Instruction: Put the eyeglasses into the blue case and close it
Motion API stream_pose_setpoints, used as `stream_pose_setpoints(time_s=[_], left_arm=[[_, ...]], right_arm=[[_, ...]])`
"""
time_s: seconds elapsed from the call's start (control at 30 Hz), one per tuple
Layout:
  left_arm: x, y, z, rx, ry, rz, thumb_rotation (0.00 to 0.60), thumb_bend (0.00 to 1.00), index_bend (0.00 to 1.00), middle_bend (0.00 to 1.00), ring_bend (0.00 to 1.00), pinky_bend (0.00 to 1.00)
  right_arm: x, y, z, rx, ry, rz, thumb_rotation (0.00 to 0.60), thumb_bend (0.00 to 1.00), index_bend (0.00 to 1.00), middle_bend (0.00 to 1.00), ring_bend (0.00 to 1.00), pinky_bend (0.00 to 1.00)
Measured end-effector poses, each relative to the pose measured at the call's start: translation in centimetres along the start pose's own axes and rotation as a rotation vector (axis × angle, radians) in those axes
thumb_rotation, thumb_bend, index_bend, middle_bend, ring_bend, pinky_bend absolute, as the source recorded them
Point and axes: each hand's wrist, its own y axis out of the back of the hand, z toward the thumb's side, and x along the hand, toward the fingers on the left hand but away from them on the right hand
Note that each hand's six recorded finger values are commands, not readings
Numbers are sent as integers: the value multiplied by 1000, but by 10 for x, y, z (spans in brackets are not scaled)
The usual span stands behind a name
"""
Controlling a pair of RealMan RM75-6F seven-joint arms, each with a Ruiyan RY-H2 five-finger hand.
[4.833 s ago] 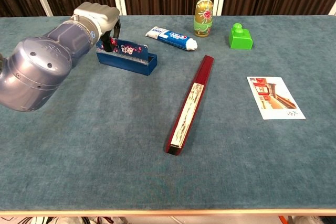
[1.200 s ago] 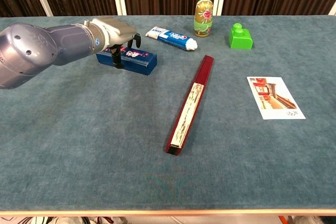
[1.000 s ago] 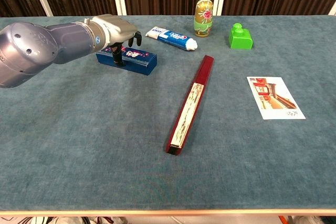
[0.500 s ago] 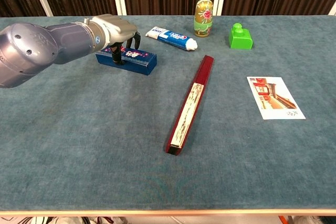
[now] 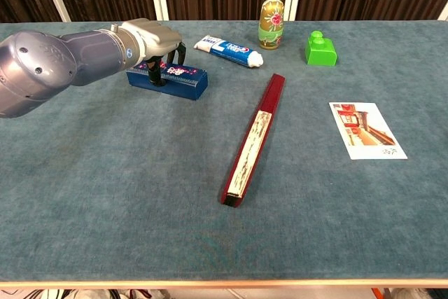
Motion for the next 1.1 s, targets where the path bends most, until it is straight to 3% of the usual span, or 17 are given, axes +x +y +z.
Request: stream_pose_setpoints(time_s=[0.37,0.77,1.1], left_arm=[[-4,-1,2,-1,-10,-18,600,314,28,73,19,49],[-35,28,-16,-75,20,59,600,307,20,32,0,49],[-103,37,-53,-177,58,77,600,297,20,21,0,49]], right_arm=[[0,0,0,4,-1,0,600,73,93,0,90,180],[-1,4,5,23,44,-34,600,73,93,0,89,180],[-1,7,11,24,90,-68,600,72,90,0,89,179]])
